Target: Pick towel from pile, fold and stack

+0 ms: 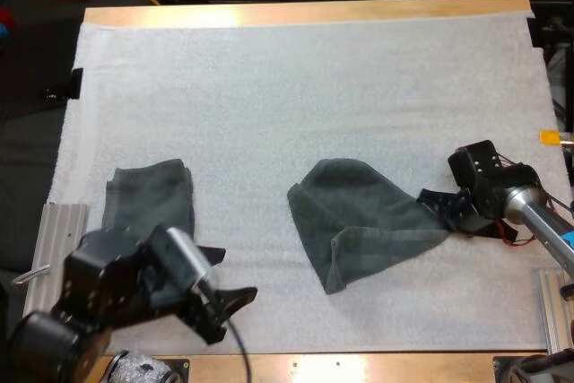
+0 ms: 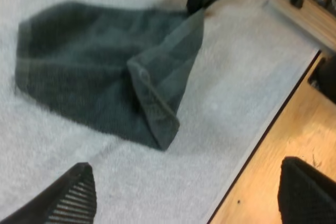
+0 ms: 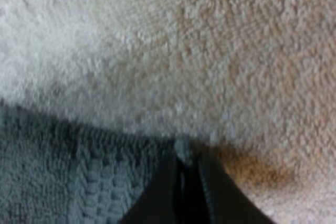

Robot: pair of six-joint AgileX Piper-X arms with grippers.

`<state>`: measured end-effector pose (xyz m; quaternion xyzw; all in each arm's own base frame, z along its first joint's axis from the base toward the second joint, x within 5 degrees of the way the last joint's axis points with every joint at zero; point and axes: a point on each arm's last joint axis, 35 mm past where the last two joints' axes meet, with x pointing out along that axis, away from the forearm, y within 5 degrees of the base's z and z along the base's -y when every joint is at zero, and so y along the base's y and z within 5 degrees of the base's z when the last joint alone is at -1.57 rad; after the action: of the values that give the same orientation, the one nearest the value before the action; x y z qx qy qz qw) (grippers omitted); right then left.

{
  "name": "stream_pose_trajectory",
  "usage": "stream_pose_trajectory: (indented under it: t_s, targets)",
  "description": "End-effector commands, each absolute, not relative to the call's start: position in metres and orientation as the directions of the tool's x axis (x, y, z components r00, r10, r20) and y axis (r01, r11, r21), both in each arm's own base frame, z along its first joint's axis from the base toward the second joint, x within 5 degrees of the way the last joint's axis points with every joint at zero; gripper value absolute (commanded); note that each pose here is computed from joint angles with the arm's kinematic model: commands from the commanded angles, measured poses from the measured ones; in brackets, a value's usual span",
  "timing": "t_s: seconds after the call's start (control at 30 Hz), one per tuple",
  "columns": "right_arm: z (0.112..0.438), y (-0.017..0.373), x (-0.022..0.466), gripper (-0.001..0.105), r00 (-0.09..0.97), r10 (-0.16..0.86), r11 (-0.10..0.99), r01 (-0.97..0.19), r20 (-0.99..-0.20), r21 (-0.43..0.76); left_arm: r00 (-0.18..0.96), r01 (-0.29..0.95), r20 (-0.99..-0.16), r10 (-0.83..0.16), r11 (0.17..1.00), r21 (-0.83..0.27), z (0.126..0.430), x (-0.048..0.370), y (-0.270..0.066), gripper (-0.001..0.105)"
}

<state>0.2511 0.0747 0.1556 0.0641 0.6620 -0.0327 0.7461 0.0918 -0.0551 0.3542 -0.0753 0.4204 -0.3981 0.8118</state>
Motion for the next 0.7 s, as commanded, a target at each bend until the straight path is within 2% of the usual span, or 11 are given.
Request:
stream_pose_trajectory:
  t_s: [0.0, 0.2, 0.43, 0.67]
  targets:
    - [0.157, 0.073, 0.252, 0.000, 0.116, 0.034, 0.990, 0.130, -0.993, 0.049, 0.315, 0.577, -0.639, -0.702, 0.676, -0.458, 0.351, 0.099, -0.058, 0.069]
    - [0.157, 0.073, 0.252, 0.000, 0.116, 0.034, 0.994, 0.097, -0.993, 0.045, 0.170, 0.565, -0.658, -0.733, 0.620, -0.544, 0.335, 0.131, -0.080, 0.069]
    - [0.157, 0.073, 0.252, 0.000, 0.116, 0.034, 0.995, 0.093, -0.993, 0.044, 0.141, 0.580, -0.717, -0.683, 0.644, -0.499, 0.318, 0.151, -0.123, 0.069]
    - [0.157, 0.073, 0.252, 0.000, 0.118, 0.034, 0.995, 0.086, -0.992, 0.045, 0.098, 0.561, -0.783, -0.614, 0.684, -0.466, 0.284, 0.169, -0.167, 0.069]
